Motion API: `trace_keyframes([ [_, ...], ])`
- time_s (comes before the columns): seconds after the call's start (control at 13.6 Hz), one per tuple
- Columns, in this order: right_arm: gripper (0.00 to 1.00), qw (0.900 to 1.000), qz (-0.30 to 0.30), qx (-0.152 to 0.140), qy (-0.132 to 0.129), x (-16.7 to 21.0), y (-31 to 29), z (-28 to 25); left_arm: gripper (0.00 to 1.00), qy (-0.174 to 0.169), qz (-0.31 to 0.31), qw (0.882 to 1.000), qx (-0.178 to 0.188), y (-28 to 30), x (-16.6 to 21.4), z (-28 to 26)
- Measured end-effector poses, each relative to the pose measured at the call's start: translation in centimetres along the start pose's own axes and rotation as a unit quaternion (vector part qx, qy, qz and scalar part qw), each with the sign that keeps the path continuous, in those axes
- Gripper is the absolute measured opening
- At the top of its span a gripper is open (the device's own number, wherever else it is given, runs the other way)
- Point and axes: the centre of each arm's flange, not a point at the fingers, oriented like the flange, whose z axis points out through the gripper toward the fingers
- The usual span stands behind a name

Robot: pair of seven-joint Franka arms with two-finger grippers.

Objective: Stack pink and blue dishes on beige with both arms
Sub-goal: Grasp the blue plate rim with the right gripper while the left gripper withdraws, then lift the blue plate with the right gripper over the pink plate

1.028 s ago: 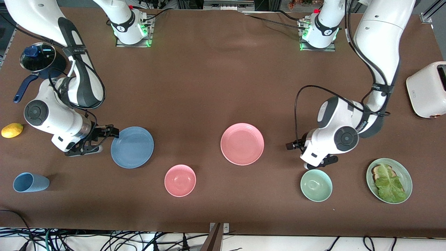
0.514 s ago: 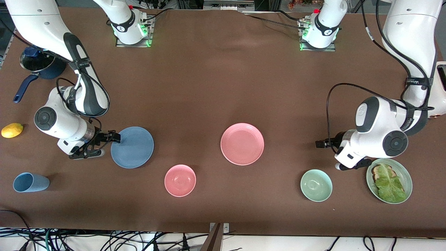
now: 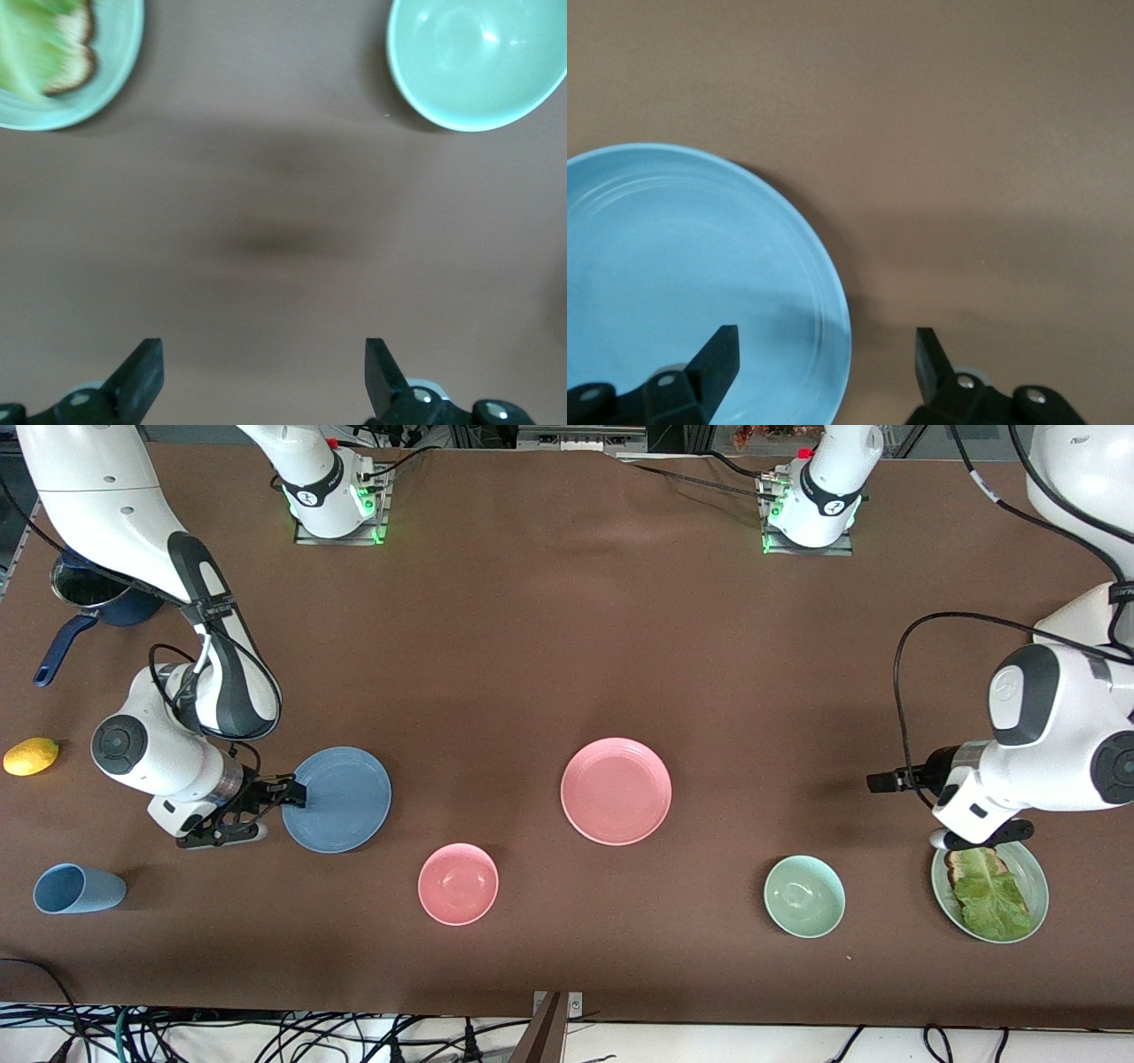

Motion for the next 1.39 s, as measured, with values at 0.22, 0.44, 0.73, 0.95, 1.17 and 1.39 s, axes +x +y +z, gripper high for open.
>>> trace_keyframes([
  [0.22,0.74,1.0,-0.002,0.001,-0.001,0.2,0.1,1.8,1.0,0.031,0.017,0.999,0.017,-2.0,-3.3,-5.4],
  [0.44,0.57,1.0,-0.002,0.001,0.0,0.3,0.1,1.9,1.0,0.059,0.019,0.998,0.027,-2.0,-8.0,-12.2],
  [0.73,0.3,1.0,-0.003,0.002,0.002,0.5,-0.1,1.7,1.0,0.11,0.028,0.993,0.018,-0.9,-12.1,-18.2],
  [0.95,0.14,1.0,-0.003,0.005,0.001,0.5,-0.3,1.8,1.0,0.128,0.041,0.991,0.017,0.6,-13.8,-20.1],
  [1.17,0.05,1.0,0.0,0.013,-0.005,0.6,-0.7,1.2,1.0,0.126,0.054,0.99,0.019,2.0,-14.7,-20.5],
  [1.39,0.05,0.999,0.006,0.028,-0.028,0.9,-1.0,0.2,1.0,0.124,0.054,0.991,0.019,1.8,-15.5,-21.1],
])
